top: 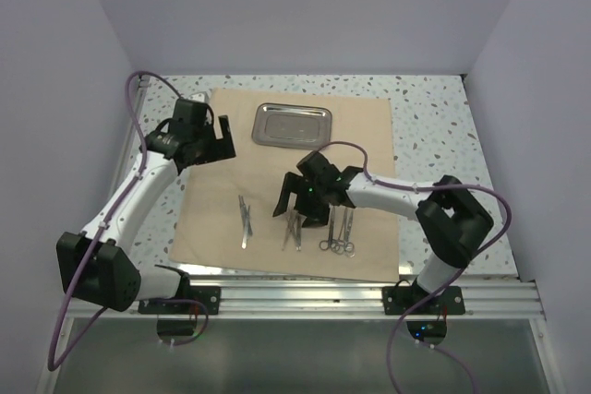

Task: Open and lay out the surgical kit
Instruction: Place the medical item in the surgical kit, then reset both arms

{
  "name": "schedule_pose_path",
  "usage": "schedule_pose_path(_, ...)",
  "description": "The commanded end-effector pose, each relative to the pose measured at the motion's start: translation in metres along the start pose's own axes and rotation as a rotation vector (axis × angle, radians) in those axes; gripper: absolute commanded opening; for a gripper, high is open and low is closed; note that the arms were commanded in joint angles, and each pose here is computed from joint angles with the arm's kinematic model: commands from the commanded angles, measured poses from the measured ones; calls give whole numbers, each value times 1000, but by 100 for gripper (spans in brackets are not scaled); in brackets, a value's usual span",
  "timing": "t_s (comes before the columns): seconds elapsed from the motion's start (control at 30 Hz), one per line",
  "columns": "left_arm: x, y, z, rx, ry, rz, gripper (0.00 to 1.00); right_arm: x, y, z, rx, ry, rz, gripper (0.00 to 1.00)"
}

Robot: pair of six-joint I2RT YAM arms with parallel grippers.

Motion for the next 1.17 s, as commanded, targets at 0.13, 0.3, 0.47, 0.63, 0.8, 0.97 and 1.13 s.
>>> schedule_pose_path(0.13, 6, 3, 15, 4, -40, 15, 94, 30, 41, 83, -41, -199, 167, 98)
schedule_pose_path(0.3, 22, -4, 23, -12, -70, 14, 94, 46, 56, 184, -17, -454, 365, 98)
schedule_pose_path(0.47, 33, -6, 35, -48, -145, -30, 94, 45, 16, 257, -112, -712, 422, 99)
schedule_pose_path(0.63, 39, -4, 57, -75, -244, -41, 95, 33, -18, 297, -206, -778, 503, 98)
schedule_pose_path(0.8, 42, -1, 66, -69, -298, -20, 95, 19, -37, 318, -213, -785, 508, 98)
schedule_pose_path(0.97, 49, -4, 70, -61, -292, 1, 95, 8, -48, 322, -164, -793, 509, 98)
schedule_pose_path(1.13, 49, 11, 67, 75, -276, -11, 96, 12, -61, 317, -290, -780, 488, 99)
Point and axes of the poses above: each gripper's point midway between its finger pads, its own z axis back along the fingers, its own y axis along the line the jaws close on, x = y × z, the point moved 6 cm from there along z, back along the fingers, and after that the axes turned 1 degree about z, right-handed, at the moved point
